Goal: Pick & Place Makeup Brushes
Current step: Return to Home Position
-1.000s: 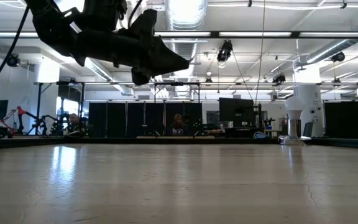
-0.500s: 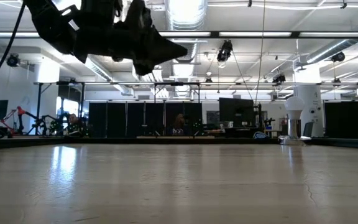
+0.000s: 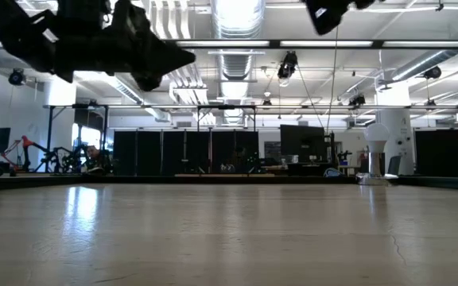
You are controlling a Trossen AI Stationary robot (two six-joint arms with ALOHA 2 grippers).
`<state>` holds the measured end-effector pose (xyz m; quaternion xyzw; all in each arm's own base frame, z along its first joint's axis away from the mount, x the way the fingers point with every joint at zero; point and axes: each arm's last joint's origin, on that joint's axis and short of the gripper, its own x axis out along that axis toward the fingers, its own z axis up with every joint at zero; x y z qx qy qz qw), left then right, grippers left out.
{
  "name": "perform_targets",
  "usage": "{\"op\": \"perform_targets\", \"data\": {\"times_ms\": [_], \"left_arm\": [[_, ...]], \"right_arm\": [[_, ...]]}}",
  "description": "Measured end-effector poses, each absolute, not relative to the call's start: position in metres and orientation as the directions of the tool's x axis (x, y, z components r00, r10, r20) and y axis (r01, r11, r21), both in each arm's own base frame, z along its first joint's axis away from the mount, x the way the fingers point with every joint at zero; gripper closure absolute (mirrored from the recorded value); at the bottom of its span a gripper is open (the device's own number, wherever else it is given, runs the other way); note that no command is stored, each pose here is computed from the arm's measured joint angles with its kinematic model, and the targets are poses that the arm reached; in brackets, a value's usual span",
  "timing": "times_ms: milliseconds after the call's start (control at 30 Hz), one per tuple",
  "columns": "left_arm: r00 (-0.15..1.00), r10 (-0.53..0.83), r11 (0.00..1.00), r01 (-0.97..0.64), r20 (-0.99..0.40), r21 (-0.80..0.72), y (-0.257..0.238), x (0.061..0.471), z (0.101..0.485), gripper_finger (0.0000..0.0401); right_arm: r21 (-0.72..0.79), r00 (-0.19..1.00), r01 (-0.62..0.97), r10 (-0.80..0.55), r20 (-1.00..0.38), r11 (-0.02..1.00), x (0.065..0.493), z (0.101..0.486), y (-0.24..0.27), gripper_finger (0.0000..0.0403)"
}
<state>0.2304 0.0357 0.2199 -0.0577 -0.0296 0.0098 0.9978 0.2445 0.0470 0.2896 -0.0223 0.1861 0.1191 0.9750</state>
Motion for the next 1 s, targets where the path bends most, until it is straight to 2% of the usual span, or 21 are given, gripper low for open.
{"op": "perform_targets", "data": {"times_ms": [133,367,633,867,1000], "left_arm": [[0.994,0.068,0.993,-0.058,0.085,-0.106,0.041,0.21,0.218,0.0401],[0.973,0.187,0.98,-0.175,0.137,-0.094,0.049,0.176,0.211,0.0401],[0.959,0.23,0.969,-0.21,0.165,-0.131,0.045,0.142,0.187,0.0401],[0.952,0.27,0.957,-0.249,0.145,-0.149,0.042,0.129,0.18,0.0401],[0.95,0.28,0.954,-0.26,0.135,-0.151,0.041,0.124,0.18,0.0401]], "right_arm": [[-0.104,0.95,-0.227,0.197,-0.241,0.968,0.252,0.288,0.012,0.0395],[-0.231,0.995,-0.098,0.093,-0.036,0.968,0.246,0.279,-0.033,0.0395],[-0.16,1.0,0.024,-0.022,0.016,0.987,0.222,0.238,-0.063,0.0395],[-0.129,0.996,0.061,-0.051,0.075,0.99,0.187,0.216,-0.057,0.0395],[-0.106,0.986,0.134,-0.122,0.11,0.985,0.164,0.206,-0.051,0.0395]]}}
